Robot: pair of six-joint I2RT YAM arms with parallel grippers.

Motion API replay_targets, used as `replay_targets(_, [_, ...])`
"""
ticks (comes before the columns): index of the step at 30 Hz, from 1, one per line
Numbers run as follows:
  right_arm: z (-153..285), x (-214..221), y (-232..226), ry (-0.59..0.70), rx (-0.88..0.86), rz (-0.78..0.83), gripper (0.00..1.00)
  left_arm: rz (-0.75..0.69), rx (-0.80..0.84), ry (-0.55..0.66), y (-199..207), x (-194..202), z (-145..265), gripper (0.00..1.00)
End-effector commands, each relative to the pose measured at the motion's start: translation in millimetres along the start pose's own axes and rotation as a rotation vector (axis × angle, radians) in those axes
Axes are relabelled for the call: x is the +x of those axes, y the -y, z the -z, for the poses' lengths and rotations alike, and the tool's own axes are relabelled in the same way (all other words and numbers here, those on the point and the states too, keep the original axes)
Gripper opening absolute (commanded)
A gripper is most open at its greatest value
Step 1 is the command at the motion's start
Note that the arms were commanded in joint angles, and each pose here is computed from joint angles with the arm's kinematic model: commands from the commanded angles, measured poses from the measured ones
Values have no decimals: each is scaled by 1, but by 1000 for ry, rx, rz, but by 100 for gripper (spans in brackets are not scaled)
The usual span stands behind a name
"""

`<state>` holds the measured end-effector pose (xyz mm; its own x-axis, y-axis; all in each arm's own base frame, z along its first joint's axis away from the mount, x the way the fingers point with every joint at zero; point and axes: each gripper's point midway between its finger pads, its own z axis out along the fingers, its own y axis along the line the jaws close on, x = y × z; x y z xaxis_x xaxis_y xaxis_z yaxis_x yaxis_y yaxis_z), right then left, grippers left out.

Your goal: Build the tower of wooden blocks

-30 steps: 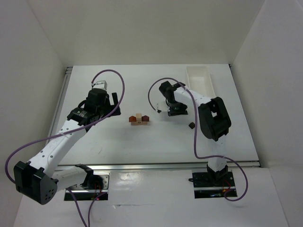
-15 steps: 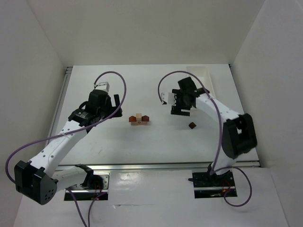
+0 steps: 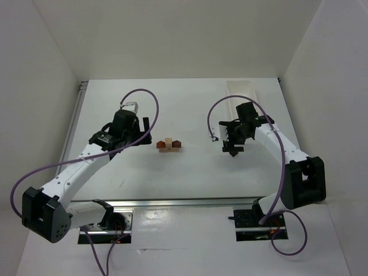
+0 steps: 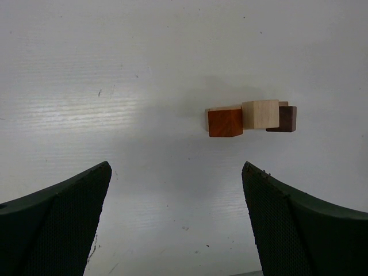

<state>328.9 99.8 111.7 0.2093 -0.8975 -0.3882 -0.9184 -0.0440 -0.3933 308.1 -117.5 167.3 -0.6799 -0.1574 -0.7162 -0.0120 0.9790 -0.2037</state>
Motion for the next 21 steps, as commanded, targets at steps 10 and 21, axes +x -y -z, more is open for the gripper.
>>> replay_targets(10, [-7,12,-78,68,-175,39,84,-48,-22,-16,16,15,-3,100])
replay_targets(21, [-39,49,-53,-4,-72,53,85,-68,-34,-48,20,31,-9,100])
